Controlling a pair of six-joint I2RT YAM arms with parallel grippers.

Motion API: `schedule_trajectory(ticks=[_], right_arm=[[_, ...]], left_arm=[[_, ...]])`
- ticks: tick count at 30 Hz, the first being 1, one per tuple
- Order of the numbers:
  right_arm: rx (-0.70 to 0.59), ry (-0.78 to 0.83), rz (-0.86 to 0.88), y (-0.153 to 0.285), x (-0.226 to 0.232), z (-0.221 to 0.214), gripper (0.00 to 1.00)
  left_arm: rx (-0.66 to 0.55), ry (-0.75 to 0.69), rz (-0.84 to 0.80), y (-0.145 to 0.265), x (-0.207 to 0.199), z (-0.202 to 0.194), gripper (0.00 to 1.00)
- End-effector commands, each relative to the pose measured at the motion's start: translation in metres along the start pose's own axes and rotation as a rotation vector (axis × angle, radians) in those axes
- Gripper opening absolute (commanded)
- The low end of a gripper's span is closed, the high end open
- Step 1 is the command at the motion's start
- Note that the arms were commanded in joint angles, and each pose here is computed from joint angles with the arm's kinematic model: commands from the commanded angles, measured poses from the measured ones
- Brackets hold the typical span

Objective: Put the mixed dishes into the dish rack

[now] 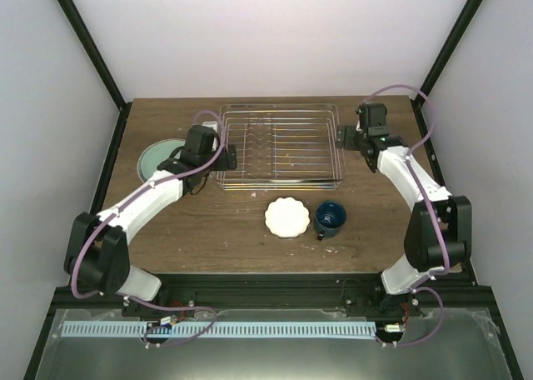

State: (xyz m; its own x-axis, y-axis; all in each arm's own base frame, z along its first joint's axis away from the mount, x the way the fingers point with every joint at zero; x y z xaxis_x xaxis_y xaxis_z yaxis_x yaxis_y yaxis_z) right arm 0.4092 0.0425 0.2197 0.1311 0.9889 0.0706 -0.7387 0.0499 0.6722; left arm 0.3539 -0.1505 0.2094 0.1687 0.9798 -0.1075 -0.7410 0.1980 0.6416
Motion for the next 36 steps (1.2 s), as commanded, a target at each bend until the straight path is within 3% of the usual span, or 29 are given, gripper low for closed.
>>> schedule_trajectory(ticks=[1, 6, 16, 26, 36], right_arm=[[-0.060, -0.020, 0.045, 0.030, 0.001, 0.015, 1.00], [-0.056, -0.027, 0.151, 0.054, 0.006, -0.003, 1.00], [-0.066, -0.036, 0.201, 0.079, 0.005, -0.032, 1.00], [-0.077, -0.036, 0.218, 0.097, 0.002, -0.041, 1.00], [-0.097, -0.028, 0.211, 0.107, -0.001, -0.040, 1.00]], left_arm=[[-0.064, 0.012, 0.031, 0.029, 0.004, 0.015, 1.00], [-0.134, -0.051, -0.025, 0.067, -0.017, 0.005, 1.00], [-0.005, -0.186, -0.160, 0.096, -0.095, -0.083, 1.00], [0.186, -0.269, -0.109, 0.042, -0.139, -0.160, 1.00], [0.245, -0.286, -0.057, 0.010, -0.152, -0.184, 1.00]])
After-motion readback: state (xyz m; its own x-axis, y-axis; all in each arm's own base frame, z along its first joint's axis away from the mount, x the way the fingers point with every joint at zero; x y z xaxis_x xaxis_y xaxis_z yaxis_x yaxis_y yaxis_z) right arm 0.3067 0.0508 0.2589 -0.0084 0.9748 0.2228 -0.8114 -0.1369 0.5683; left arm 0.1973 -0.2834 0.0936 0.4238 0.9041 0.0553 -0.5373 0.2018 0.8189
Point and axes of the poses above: each gripper's point midway between its finger pads, its own y axis back along the fingers, its own x axis along the line the jaws close on, z = x × y, the point moved 6 cm from there along y, back along the fingers, and after that the axes turned 5 degrees about -y, right-handed, at the moved point
